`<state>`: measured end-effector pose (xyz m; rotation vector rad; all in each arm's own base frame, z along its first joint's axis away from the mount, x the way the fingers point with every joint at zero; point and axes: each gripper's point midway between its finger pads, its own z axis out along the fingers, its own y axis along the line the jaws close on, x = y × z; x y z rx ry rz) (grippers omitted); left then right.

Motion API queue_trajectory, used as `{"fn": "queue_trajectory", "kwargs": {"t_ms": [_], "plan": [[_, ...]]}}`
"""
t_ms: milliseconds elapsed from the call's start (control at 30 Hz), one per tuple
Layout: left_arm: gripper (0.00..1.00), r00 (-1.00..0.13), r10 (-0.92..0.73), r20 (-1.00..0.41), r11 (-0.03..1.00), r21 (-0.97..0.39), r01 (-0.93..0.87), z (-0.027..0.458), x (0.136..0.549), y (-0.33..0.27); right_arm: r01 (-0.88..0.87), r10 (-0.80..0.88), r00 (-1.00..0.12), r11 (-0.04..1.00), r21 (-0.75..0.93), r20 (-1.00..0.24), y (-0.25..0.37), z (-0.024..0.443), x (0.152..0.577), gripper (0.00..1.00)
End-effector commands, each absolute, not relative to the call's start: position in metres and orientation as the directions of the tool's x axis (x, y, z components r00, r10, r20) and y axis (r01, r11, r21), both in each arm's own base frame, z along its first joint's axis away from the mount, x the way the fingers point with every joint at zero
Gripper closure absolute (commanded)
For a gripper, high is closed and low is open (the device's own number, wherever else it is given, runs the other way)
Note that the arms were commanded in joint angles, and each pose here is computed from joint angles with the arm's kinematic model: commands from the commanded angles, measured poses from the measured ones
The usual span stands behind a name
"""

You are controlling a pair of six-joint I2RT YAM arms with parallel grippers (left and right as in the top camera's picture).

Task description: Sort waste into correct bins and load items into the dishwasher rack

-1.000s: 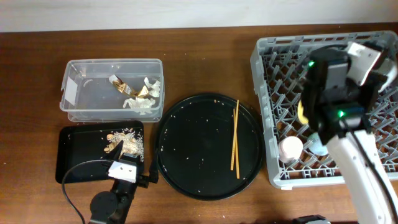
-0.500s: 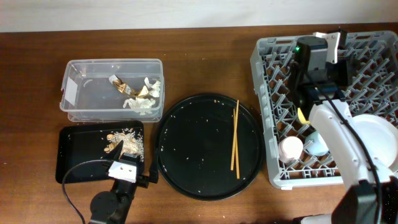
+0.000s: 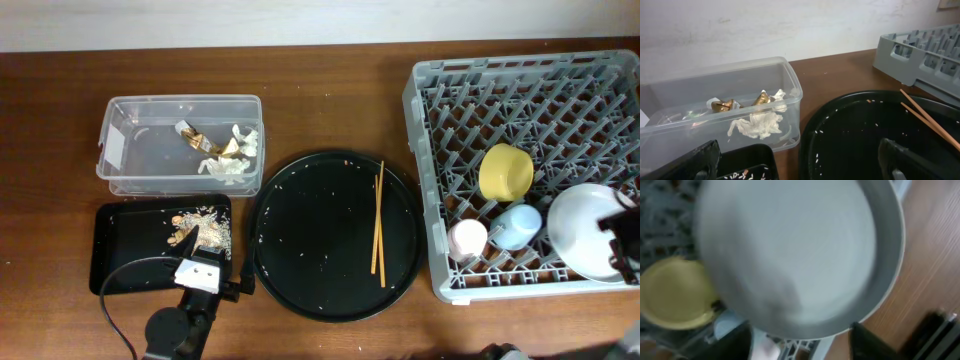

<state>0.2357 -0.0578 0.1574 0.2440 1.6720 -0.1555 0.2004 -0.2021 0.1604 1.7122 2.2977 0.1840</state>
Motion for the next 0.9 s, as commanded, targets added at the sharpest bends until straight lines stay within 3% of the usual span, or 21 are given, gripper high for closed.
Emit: {"fn": "queue_trajectory", "kwargs": {"t_ms": [0, 300, 667, 700, 767, 800, 867], "plan": [[0.01, -0.102, 0.062, -0.993, 0.967, 0.035, 0.252, 0.156, 0.236, -0.058, 0.939, 0.984, -0.178, 0.162, 0.305, 0.025, -0.206, 0.137, 0.192, 0.47], [0.01, -0.103, 0.062, -0.993, 0.967, 0.035, 0.252, 0.156, 0.236, -0.058, 0.986, 0.989, -0.128, 0.119, 0.121, 0.074, -0.217, 0.113, 0.157, 0.49], [0.01, -0.104, 0.062, -0.993, 0.967, 0.034, 0.252, 0.156, 0.236, -0.058, 0.995, 0.994, -0.088, 0.085, 0.051, 0.06, -0.218, 0.089, 0.144, 0.49], [0.01, -0.103, 0.062, -0.993, 0.967, 0.035, 0.252, 0.156, 0.236, -0.058, 0.993, 0.994, -0.091, 0.085, 0.087, 0.062, -0.217, 0.085, 0.15, 0.53], [0.01, -0.103, 0.062, -0.993, 0.967, 0.035, 0.252, 0.156, 0.236, -0.058, 0.983, 0.992, -0.11, 0.101, 0.151, 0.055, -0.219, 0.088, 0.162, 0.83], [0.01, -0.103, 0.062, -0.993, 0.967, 0.034, 0.252, 0.156, 0.236, -0.058, 0.965, 0.987, -0.153, 0.141, 0.222, 0.039, -0.22, 0.094, 0.175, 0.92], [0.01, -0.103, 0.062, -0.993, 0.967, 0.035, 0.252, 0.156, 0.236, -0.058, 0.941, 0.987, -0.163, 0.156, 0.301, -0.002, -0.223, 0.116, 0.189, 0.96]]}}
